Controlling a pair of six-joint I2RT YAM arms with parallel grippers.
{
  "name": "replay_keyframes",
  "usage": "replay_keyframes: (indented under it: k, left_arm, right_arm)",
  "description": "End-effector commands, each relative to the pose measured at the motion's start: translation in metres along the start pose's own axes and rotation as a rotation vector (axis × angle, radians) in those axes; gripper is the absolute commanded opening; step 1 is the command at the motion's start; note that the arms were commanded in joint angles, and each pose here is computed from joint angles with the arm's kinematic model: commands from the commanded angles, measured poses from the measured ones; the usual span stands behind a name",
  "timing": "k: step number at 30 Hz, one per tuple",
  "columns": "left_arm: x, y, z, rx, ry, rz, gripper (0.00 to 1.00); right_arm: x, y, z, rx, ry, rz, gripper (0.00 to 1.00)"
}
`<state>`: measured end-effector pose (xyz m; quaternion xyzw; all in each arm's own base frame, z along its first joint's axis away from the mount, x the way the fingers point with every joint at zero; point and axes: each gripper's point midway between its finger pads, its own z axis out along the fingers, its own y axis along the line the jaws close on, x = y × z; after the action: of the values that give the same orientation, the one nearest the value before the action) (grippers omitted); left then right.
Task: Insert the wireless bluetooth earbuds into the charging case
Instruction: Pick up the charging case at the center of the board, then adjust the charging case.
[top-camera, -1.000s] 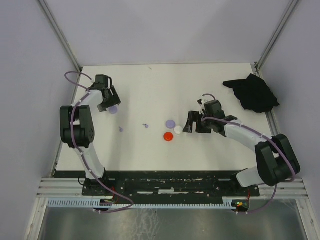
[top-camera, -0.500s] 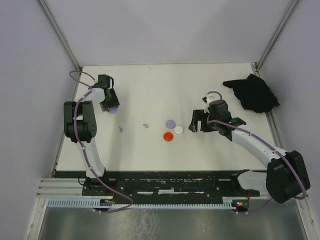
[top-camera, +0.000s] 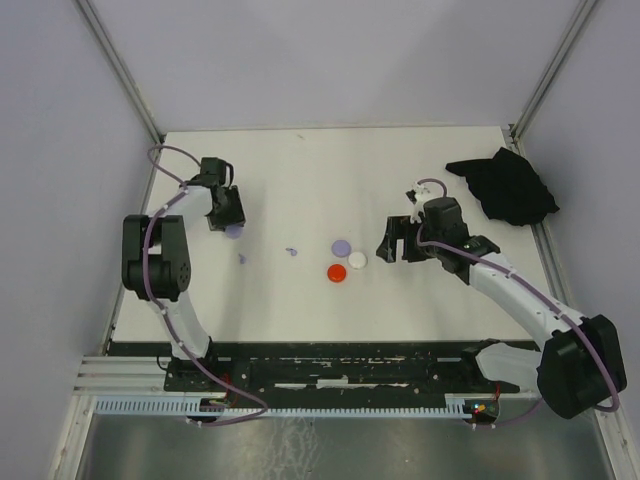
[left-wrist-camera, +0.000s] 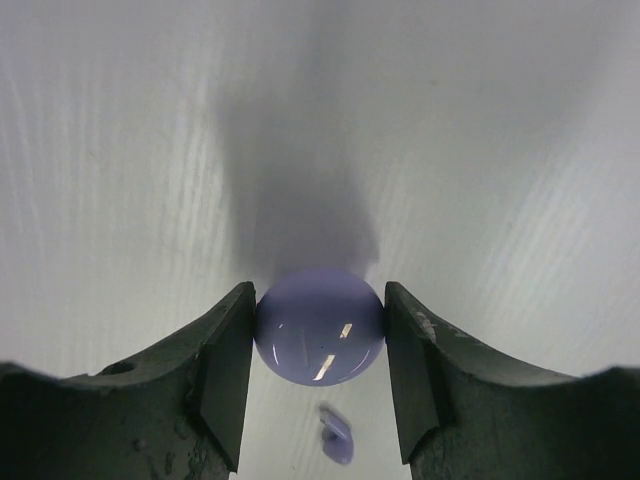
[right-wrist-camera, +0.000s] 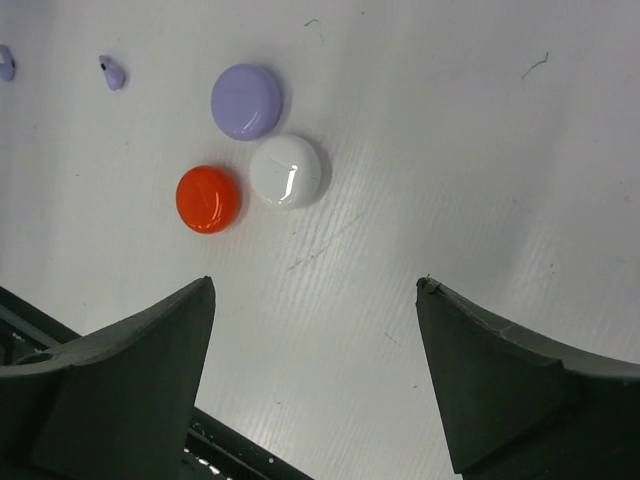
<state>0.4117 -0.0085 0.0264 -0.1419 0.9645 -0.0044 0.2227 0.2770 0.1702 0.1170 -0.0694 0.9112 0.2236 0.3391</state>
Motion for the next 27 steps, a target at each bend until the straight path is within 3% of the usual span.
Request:
replay_keyframes:
  k: [1, 15, 27]
  left_arm:
    - [-0.013, -0.045, -0.055, 0.137, -0.135, 0.189, 0.42]
    - [0.012, -0.161, -0.192, 0.293, -0.525, 0.725, 0.43]
    - [0.044, -0.216, -0.291, 0.450, -0.894, 1.061, 0.42]
  right_arm:
    - [-0.041, 0.034, -0.018, -0.130, -0.117, -0.034, 0.89]
    - [-0.082, 0.094, -0.052, -0.378, -0.174, -0.050, 0.87]
    - [-0.121, 0.136, -0.073, -0.534, -0.268, -0.063, 0.83]
